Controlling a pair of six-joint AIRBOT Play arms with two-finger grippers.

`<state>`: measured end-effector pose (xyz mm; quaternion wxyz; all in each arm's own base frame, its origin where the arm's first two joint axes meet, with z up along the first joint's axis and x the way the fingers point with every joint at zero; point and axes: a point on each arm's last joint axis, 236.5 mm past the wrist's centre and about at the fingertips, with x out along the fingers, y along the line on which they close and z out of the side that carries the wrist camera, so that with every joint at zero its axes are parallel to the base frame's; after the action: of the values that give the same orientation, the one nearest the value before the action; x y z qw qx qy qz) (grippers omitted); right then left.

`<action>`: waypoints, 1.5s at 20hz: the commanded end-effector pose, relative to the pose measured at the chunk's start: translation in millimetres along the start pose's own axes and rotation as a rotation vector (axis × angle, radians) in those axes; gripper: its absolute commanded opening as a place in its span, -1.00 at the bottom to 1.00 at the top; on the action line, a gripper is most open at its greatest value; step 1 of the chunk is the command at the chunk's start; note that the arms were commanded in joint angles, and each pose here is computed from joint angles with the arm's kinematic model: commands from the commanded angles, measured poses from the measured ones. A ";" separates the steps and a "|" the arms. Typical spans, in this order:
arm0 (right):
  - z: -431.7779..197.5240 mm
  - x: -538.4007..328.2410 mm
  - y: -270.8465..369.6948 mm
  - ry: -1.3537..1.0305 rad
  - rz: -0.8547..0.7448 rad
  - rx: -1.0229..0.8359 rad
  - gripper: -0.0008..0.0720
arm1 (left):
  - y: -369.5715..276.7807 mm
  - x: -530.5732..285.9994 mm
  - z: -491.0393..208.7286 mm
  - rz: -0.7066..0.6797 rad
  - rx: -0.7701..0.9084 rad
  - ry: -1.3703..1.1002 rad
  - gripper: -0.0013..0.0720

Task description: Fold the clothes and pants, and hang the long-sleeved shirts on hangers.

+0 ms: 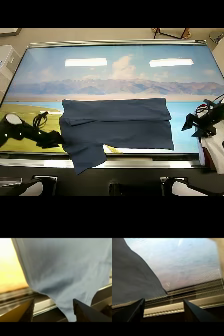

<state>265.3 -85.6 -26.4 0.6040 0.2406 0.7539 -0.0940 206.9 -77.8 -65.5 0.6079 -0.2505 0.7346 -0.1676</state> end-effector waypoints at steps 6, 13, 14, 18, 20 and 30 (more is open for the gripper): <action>-10.9 5.7 21.3 0.015 0.111 -0.004 0.57 | -12.1 56.9 -28.0 -0.029 0.022 -0.035 0.42; -0.4 6.0 19.6 -0.029 0.104 -0.002 0.57 | -25.7 73.3 -27.2 0.007 0.032 -0.039 -0.52; 0.1 7.0 16.9 -0.030 0.093 -0.002 0.57 | -27.6 74.5 -33.6 0.005 0.041 -0.013 -0.82; -13.0 34.5 11.0 0.019 0.087 -0.026 0.80 | -28.0 74.0 -44.8 0.005 0.076 0.033 -0.91; -23.5 58.7 9.7 0.049 0.098 -0.017 0.85 | -28.1 73.8 -44.4 0.005 0.076 0.031 -0.91; -44.1 108.0 38.0 0.160 0.257 0.041 0.32 | -29.0 73.3 -45.7 0.003 0.076 0.038 -0.90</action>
<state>219.1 -15.2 -105.0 0.5408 0.3280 0.7744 -0.0161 158.2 -145.7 -100.3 0.6054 -0.2236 0.7378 -0.1979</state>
